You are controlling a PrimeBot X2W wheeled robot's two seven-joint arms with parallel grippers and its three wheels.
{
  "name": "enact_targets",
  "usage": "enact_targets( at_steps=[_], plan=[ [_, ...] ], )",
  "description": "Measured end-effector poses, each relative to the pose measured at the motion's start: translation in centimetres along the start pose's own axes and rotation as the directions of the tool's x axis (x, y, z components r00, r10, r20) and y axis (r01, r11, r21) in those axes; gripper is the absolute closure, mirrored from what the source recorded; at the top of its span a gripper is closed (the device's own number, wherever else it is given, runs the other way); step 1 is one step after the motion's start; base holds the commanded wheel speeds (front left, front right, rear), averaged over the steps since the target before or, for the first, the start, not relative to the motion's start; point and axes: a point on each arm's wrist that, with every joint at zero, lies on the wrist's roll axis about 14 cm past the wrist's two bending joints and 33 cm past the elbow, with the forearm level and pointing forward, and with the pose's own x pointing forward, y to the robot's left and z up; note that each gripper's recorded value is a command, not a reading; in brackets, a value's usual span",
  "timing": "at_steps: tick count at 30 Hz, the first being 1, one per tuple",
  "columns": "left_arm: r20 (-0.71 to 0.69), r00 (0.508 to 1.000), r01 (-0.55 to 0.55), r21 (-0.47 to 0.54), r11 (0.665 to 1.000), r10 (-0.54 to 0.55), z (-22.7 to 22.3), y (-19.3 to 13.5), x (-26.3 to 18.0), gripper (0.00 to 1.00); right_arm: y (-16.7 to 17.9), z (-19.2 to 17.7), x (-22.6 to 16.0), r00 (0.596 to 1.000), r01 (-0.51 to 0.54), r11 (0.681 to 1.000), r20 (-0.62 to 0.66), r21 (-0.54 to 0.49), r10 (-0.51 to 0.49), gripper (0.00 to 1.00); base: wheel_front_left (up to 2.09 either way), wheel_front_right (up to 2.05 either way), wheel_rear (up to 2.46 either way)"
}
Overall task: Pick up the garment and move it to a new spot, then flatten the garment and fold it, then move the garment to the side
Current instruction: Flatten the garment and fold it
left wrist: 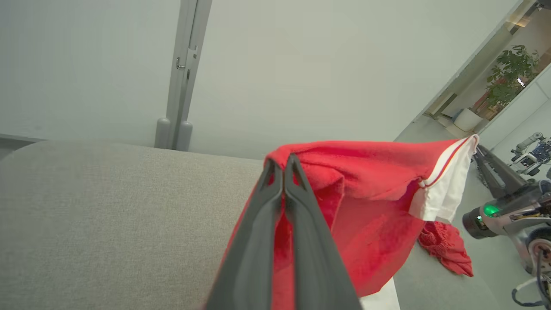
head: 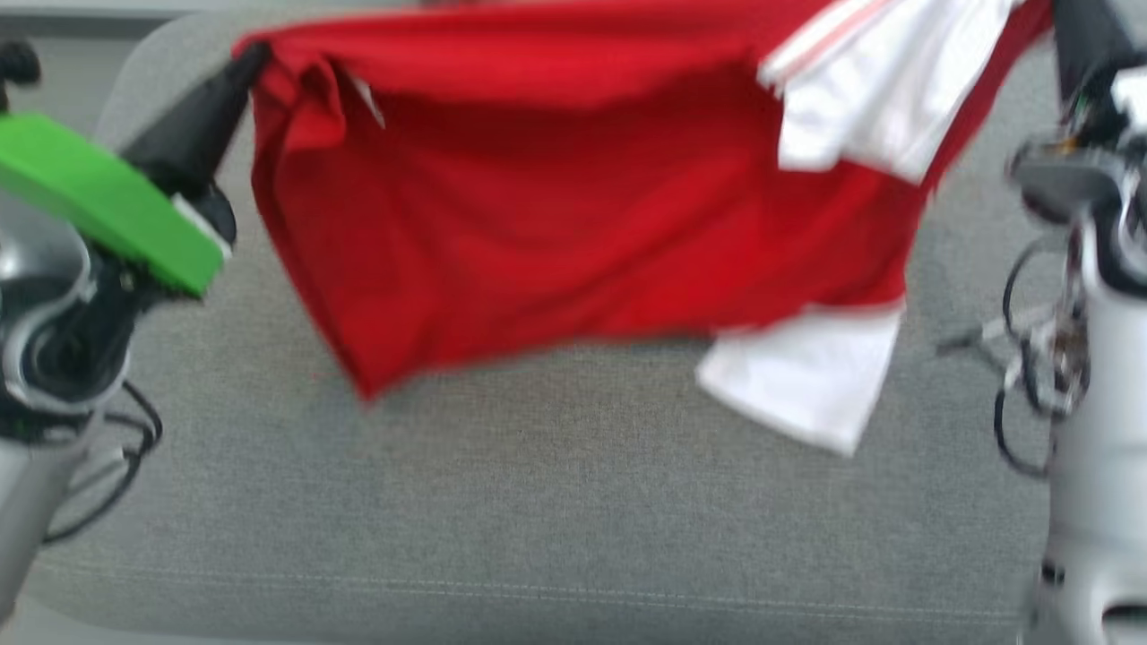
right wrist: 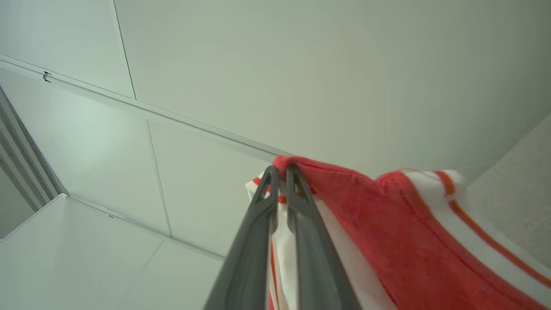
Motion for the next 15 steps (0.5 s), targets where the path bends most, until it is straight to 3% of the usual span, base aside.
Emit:
enact_targets(
  at_steps=[4, 9, 12, 15],
  plan=[
    [0.094, 0.996, 0.000, 0.120, 0.993, -0.011, 3.8, -0.1, 3.8, 1.00, 4.8, 3.1, 5.0, 0.985, -0.111, 0.993, 0.128, -0.028, 0.113, 1.00, 0.00, 0.00, 0.00],
    [0.310, 0.945, 0.011, 0.285, 0.958, -0.103, 11.4, -2.7, 7.0, 1.00, 12.9, 5.6, 8.7, 0.926, -0.290, 0.947, 0.208, -0.134, 0.313, 1.00, 0.00, 0.00, 0.00],
    [0.333, 0.938, -0.015, 0.313, 0.949, -0.095, 11.6, -1.6, 8.3, 1.00, 13.2, 4.2, 10.2, 0.929, -0.312, 0.939, 0.157, -0.146, 0.334, 1.00, 0.00, 0.00, 0.00],
    [0.315, 0.943, 0.013, 0.275, 0.961, -0.103, 9.8, -1.0, 9.8, 1.00, 10.8, 2.1, 11.0, 0.950, -0.293, 0.950, 0.075, -0.109, 0.302, 1.00, 0.00, 0.00, 0.00]
  ],
)
